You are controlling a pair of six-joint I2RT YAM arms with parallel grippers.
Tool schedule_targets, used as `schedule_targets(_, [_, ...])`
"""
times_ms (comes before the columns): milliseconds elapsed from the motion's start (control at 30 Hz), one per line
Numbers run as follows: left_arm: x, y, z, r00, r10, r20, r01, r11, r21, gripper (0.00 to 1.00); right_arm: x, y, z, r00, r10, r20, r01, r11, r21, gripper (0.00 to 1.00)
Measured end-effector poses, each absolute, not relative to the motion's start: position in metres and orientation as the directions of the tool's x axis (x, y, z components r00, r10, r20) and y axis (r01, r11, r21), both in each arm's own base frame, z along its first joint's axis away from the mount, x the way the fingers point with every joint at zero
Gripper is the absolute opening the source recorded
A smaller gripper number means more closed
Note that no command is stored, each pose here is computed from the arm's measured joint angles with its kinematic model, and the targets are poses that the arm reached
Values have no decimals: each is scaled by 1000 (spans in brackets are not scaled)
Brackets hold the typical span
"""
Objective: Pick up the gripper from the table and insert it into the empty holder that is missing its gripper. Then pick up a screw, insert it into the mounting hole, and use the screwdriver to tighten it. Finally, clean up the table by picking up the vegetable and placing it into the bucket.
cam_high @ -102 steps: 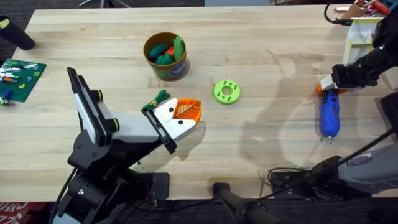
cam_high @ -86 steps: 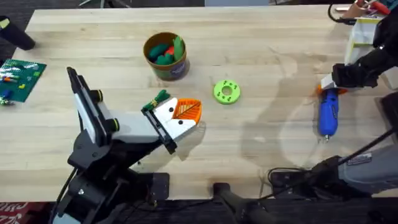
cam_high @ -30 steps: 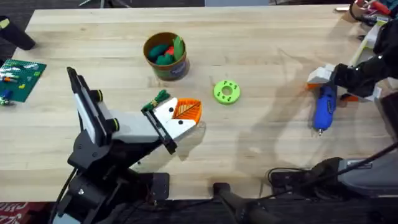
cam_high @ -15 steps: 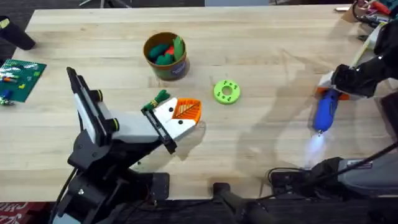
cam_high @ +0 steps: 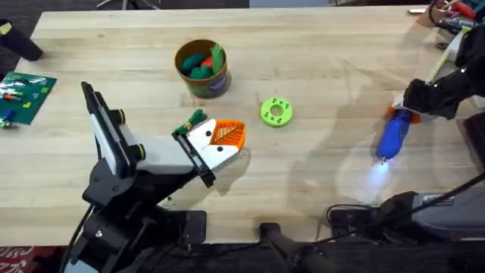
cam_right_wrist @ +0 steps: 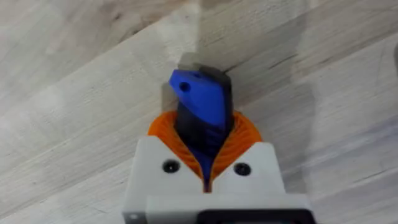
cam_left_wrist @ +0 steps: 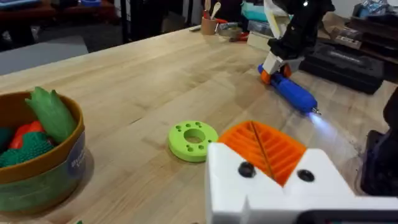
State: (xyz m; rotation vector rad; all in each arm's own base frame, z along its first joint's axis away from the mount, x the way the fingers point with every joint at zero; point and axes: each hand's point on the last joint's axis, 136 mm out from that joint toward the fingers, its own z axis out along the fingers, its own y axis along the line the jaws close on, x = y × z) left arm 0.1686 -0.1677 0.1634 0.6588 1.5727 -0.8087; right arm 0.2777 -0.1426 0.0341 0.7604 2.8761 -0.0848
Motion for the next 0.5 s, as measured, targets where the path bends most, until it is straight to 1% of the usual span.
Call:
schedule_targets(100, [169,-168,163,-151,-26,-988,789,599,-136,6,276,-141,35,-858,486,-165,494,869,-11,29])
schedule_targets(233, [169,-168,163,-151,-26,-988,789,599,-136,6,267,-135,36,-868,485,-108,489,872,-5,28])
schedule_targets(333, [169,-168,163,-152,-26,-988,789,599,-137,6,267,-134,46,-871,485,-84,487,874,-1,28])
schedule_targets(500, [169,-168,163,-151,-26,-988,789,599,-136,6,287,-144,78,-865,481,-141,485,874,3,28])
